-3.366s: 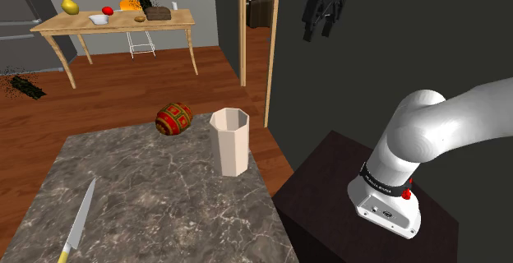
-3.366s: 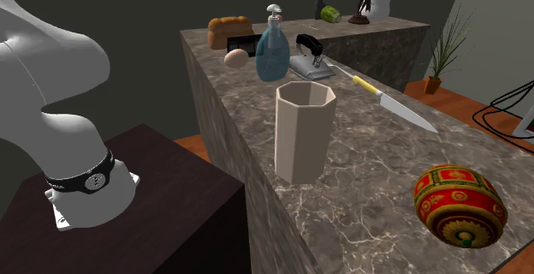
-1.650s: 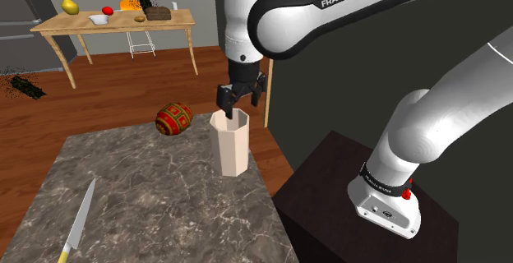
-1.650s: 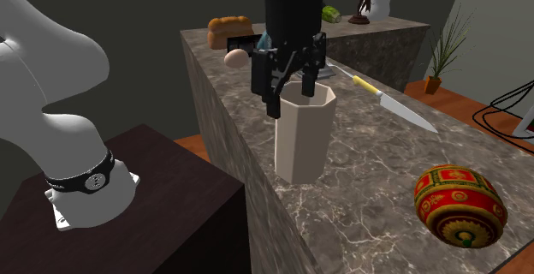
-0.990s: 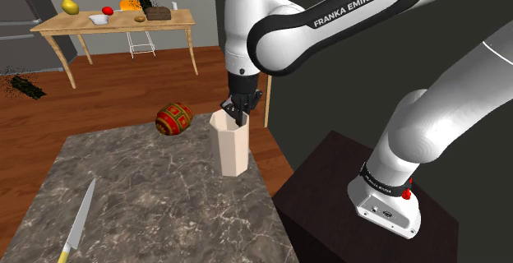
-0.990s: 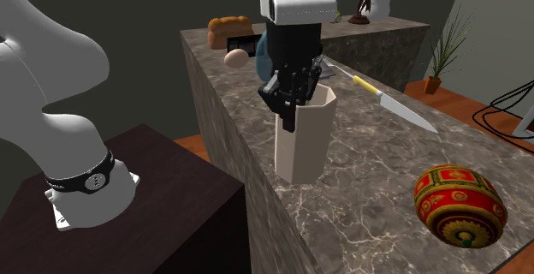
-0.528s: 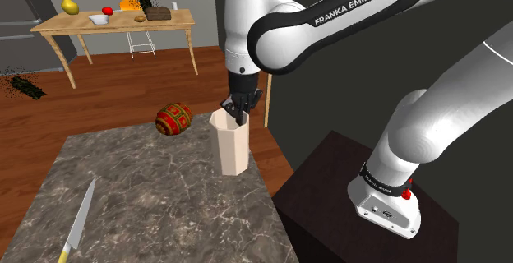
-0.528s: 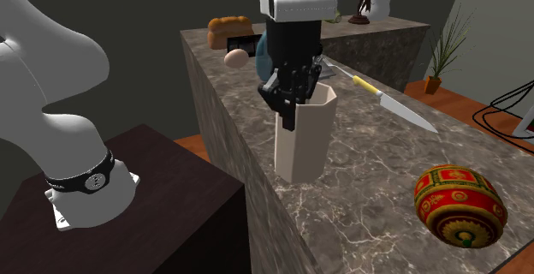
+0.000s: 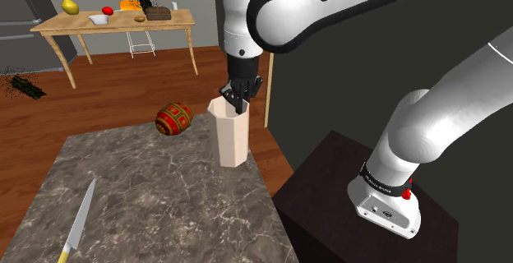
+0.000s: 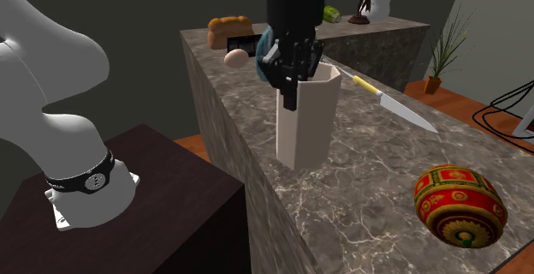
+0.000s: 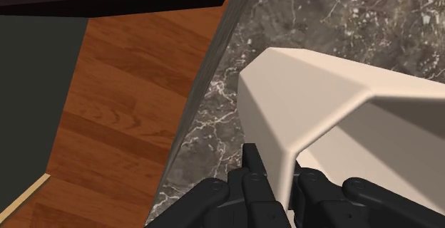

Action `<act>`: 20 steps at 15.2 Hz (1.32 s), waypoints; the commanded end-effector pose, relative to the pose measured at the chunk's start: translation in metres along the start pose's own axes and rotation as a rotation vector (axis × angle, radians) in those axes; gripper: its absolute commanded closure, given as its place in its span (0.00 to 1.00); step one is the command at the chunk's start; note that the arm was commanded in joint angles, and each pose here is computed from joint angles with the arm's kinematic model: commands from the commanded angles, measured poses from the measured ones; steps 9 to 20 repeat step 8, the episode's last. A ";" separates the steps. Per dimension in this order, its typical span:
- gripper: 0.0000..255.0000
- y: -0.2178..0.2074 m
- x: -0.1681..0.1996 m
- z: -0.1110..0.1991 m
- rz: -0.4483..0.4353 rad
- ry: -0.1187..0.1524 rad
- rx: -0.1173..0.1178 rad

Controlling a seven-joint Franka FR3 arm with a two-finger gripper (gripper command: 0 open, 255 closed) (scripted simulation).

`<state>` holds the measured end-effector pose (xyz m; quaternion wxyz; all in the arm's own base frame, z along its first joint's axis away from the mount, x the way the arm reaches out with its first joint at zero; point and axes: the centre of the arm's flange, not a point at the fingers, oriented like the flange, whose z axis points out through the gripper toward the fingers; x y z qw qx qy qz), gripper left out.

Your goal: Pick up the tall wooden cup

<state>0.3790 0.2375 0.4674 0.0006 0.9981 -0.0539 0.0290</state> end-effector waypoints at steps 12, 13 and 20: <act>1.00 0.000 0.002 -0.038 0.000 0.000 0.000; 1.00 0.000 0.002 -0.038 0.000 0.000 0.000; 1.00 0.000 0.002 -0.038 0.000 0.000 0.000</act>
